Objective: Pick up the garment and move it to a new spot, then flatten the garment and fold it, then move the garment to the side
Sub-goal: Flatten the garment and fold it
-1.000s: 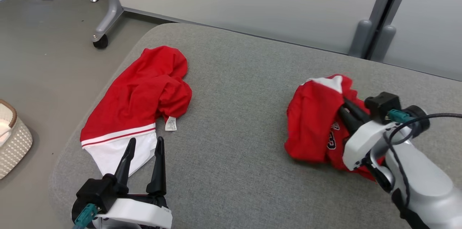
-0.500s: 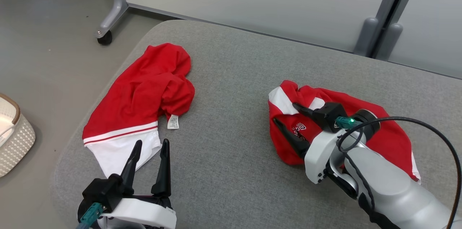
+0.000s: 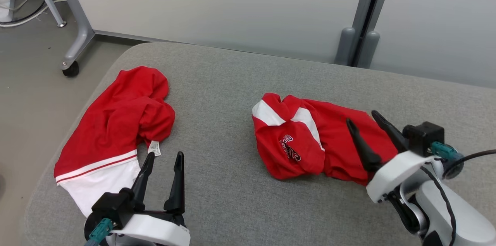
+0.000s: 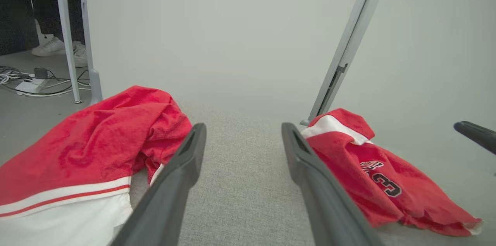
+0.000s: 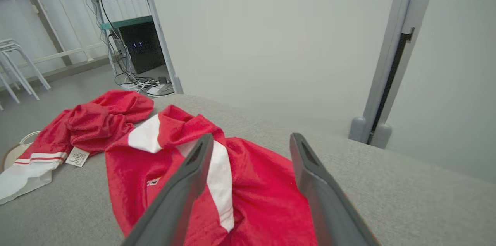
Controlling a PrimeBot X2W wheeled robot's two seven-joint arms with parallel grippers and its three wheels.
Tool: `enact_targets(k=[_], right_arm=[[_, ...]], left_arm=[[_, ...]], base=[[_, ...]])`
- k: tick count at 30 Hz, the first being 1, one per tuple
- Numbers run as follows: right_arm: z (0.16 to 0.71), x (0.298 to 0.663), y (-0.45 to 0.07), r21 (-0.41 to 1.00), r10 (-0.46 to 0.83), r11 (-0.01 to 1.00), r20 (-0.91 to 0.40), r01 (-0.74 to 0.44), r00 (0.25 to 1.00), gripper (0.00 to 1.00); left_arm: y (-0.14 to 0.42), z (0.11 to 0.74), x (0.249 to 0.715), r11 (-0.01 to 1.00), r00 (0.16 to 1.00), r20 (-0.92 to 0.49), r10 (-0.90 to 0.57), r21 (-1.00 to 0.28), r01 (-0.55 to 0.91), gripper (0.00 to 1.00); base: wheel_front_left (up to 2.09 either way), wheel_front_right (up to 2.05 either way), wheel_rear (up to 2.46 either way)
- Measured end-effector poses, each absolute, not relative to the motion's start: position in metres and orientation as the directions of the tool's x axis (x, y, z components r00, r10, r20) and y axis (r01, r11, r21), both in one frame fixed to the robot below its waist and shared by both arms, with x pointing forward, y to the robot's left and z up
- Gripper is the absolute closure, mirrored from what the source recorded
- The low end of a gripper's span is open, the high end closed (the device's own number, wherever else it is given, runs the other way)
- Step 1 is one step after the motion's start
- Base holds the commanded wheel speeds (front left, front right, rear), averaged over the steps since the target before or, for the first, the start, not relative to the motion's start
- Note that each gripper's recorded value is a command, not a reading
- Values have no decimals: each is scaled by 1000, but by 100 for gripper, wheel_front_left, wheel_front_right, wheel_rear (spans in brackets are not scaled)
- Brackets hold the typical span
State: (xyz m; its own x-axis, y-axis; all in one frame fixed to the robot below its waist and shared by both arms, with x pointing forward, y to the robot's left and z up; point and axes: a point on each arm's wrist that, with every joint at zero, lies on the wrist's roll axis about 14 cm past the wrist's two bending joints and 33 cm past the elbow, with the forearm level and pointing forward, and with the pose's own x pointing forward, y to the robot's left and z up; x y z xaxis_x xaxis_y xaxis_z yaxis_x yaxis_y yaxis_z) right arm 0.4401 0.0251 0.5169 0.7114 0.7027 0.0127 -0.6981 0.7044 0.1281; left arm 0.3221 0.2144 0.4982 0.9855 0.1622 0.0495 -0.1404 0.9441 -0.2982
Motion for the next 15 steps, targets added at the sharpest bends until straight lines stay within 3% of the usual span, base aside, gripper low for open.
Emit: enact_targets(k=[3, 9, 15], right_arm=[[496, 436, 9, 166, 675, 731, -39, -661, 737, 0], [463, 422, 27, 232, 721, 692, -163, -684, 674, 0], [431, 414, 52, 484, 734, 672, -339, -560, 589, 0]], left_arm=[[208, 499, 324, 947, 989, 52, 141, -299, -119, 0], [212, 496, 323, 943, 987, 40, 157, -303, -137, 0], [228, 493, 311, 931, 976, 26, 217, -305, -199, 0]], base=[[0, 0, 0], [0, 0, 0], [0, 0, 0]])
